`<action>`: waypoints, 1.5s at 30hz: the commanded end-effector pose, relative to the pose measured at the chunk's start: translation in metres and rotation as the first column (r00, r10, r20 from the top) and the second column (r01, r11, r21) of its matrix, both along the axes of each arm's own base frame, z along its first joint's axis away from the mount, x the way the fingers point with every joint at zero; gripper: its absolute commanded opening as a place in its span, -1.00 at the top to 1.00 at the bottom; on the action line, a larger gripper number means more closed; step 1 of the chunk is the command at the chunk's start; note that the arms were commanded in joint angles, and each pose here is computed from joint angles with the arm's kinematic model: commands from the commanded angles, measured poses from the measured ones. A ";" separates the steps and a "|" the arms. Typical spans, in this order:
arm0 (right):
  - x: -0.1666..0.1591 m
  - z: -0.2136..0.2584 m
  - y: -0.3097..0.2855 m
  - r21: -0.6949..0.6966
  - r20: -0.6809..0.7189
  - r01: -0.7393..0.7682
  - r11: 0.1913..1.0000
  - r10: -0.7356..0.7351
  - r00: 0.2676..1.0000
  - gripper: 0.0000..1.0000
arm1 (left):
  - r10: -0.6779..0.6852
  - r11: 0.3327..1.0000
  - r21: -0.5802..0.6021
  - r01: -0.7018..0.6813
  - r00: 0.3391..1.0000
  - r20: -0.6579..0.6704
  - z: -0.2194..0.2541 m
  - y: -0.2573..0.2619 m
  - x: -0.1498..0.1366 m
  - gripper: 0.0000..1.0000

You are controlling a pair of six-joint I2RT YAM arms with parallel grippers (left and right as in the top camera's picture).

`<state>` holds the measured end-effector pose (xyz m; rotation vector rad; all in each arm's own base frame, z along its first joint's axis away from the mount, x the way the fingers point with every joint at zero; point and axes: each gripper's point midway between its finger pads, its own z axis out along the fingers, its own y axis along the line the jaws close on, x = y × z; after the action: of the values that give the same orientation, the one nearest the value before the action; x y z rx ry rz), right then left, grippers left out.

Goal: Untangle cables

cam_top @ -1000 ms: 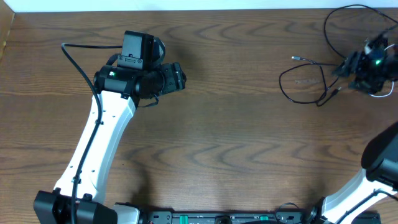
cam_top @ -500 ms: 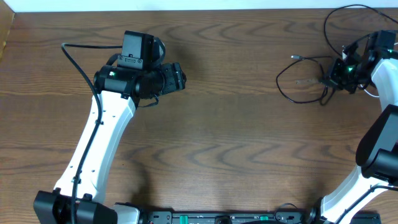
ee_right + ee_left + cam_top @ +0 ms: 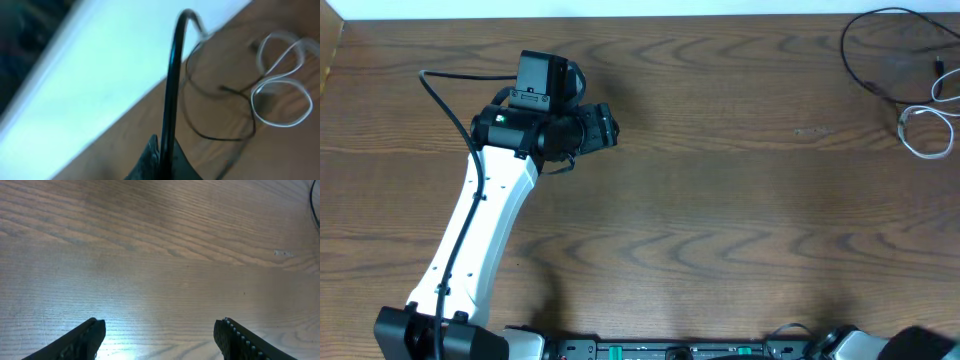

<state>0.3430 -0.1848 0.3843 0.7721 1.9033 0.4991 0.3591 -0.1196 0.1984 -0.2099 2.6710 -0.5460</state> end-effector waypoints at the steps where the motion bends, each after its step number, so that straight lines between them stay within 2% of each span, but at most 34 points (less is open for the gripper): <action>1: -0.032 0.030 -0.022 0.051 0.086 0.108 0.993 -0.112 0.990 0.98 | -0.009 1.000 0.010 0.008 1.000 0.025 0.007 0.002 0.001 -0.49; 4: -0.061 0.057 -0.047 0.071 0.175 0.197 0.978 -0.207 0.963 0.98 | -0.009 1.000 0.011 0.008 1.000 0.021 0.007 0.002 0.000 -0.49; 8: -0.081 0.075 -0.073 0.079 0.239 0.275 0.958 -0.286 0.928 0.98 | -0.009 1.000 0.011 0.008 1.000 0.018 0.006 0.002 -0.001 -0.49; 15: -0.103 0.048 -0.137 0.030 0.148 0.547 0.836 -0.545 0.825 0.98 | -0.009 1.000 0.011 0.008 1.000 0.017 0.006 0.002 -0.001 -0.49; 17: -0.094 0.038 -0.150 0.004 0.132 0.553 0.833 -0.548 0.826 0.98 | -0.009 1.000 0.011 0.008 1.000 0.018 0.006 0.002 -0.001 -0.49; 21: -0.051 0.016 -0.172 -0.015 0.135 0.503 0.864 -0.497 0.857 0.98 | -0.009 1.000 0.011 0.008 1.000 0.018 0.006 0.002 -0.001 -0.49; 25: 0.009 0.023 -0.177 -0.088 0.254 0.416 0.905 -0.383 0.888 0.97 | -0.009 1.000 0.011 0.008 1.000 0.018 0.006 0.002 -0.001 -0.49; 28: 0.030 0.035 -0.169 -0.119 0.315 0.399 0.909 -0.347 0.884 0.98 | -0.009 1.000 0.011 0.008 1.000 0.019 0.006 0.002 -0.001 -0.49; 31: 0.043 0.033 -0.160 -0.124 0.308 0.401 0.908 -0.349 0.885 0.98 | -0.009 1.000 0.010 0.008 1.000 0.023 0.007 0.002 0.000 -0.49; 34: 0.045 0.009 -0.155 -0.091 0.217 0.416 0.905 -0.390 0.895 0.98 | -0.009 1.000 0.010 0.008 1.000 0.022 0.007 0.002 0.000 -0.49; 36: 0.032 -0.032 -0.156 -0.051 0.048 0.472 0.880 -0.470 0.881 0.98 | -0.009 1.000 0.010 0.008 1.000 0.022 0.007 0.002 0.000 -0.49; 37: 0.016 -0.063 -0.157 -0.042 -0.090 0.524 0.851 -0.526 0.846 0.98 | -0.009 1.000 0.010 0.008 1.000 0.022 0.007 0.002 0.000 -0.49; 38: 0.009 -0.075 -0.157 -0.045 -0.143 0.544 0.838 -0.544 0.827 0.98 | -0.009 1.000 0.010 0.008 1.000 0.022 0.007 0.002 0.000 -0.49; 41: -0.009 -0.104 -0.159 -0.072 -0.265 0.587 0.806 -0.583 0.768 0.98 | -0.009 1.000 0.010 0.008 1.000 0.023 0.007 0.002 0.000 -0.49; 43: -0.012 -0.118 -0.160 -0.091 -0.305 0.585 0.806 -0.582 0.754 0.97 | -0.008 1.000 0.010 0.008 1.000 0.023 0.007 0.002 0.000 -0.50; 44: -0.012 -0.123 -0.160 -0.088 -0.317 0.584 0.807 -0.579 0.751 0.93 | -0.009 1.000 0.010 0.008 1.000 0.023 0.007 0.002 0.000 -0.49; 45: -0.009 -0.133 -0.161 -0.077 -0.334 0.579 0.812 -0.568 0.752 0.56 | -0.009 1.000 0.010 0.008 1.000 0.023 0.007 0.002 0.000 -0.50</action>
<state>0.3381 -0.3373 0.2703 1.4526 1.7981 0.0667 0.3581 -0.1194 0.1980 -0.2074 2.6751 -0.5442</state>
